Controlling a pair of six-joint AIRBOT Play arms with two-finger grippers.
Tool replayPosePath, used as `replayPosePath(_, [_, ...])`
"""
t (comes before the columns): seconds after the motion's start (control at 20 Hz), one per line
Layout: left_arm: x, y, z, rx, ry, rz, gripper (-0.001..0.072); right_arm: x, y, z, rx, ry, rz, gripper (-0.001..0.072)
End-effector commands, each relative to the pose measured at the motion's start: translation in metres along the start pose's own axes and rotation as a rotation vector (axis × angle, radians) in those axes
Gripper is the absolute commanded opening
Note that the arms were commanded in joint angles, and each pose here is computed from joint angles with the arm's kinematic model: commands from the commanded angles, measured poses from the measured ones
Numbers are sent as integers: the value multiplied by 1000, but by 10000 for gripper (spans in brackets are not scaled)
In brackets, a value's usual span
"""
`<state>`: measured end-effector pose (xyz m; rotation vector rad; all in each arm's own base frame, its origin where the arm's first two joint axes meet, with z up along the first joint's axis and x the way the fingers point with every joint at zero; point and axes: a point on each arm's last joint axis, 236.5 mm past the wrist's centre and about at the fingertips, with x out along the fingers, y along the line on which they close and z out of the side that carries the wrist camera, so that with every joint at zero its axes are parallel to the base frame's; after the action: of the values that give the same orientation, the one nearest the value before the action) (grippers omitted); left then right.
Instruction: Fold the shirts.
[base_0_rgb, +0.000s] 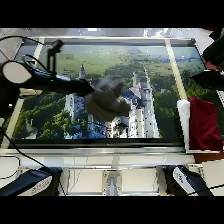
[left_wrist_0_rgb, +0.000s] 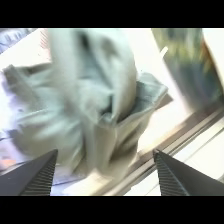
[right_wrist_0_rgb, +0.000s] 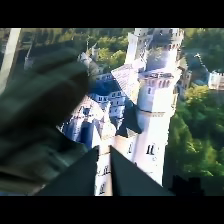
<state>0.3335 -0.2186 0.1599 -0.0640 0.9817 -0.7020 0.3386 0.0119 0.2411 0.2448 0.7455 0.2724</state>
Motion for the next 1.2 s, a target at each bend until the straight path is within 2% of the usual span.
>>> replayPosePath(0.0, [3, 58, -10, 133, 70, 363, 712, 2, -18, -2, -17, 12, -71, 237])
replayPosePath(0.05, [0, 93, -10, 36, 64, 493, 711, 7, -29, -6, -12, 37, -97, 272])
replayPosePath(0.1, [8, 112, -11, -57, 57, 536, 708, 16, -33, -15, 7, 79, -88, 273])
replayPosePath(0.15, [27, 119, -17, -127, 81, 515, 698, 30, -37, -31, 37, 143, -66, 273])
replayPosePath(0.2, [53, 116, -25, -175, 123, 453, 699, 48, -40, -54, 81, 229, -28, 280])
replayPosePath(0.3, [110, 106, -35, -162, 189, 316, 699, 85, -41, -100, 165, 376, 42, 395])
replayPosePath(0.45, [181, 87, -26, -212, 135, 125, 699, 138, -41, -147, 225, 486, 77, 395])
replayPosePath(0.55, [209, 84, -23, -281, 100, 64, 698, 172, -41, -159, 224, 497, 71, 396])
replayPosePath(0.8, [234, 96, -17, -268, 73, 66, 697, 256, -13, -161, 272, 429, 115, 425])
replayPosePath(0.85, [236, 97, -12, -265, 67, 65, 698, 269, -9, -168, 275, 434, 115, 458])
replayPosePath(1.15, [263, 80, 6, -216, 100, 24, 697, 312, -3, -169, 342, 476, 98, 474])
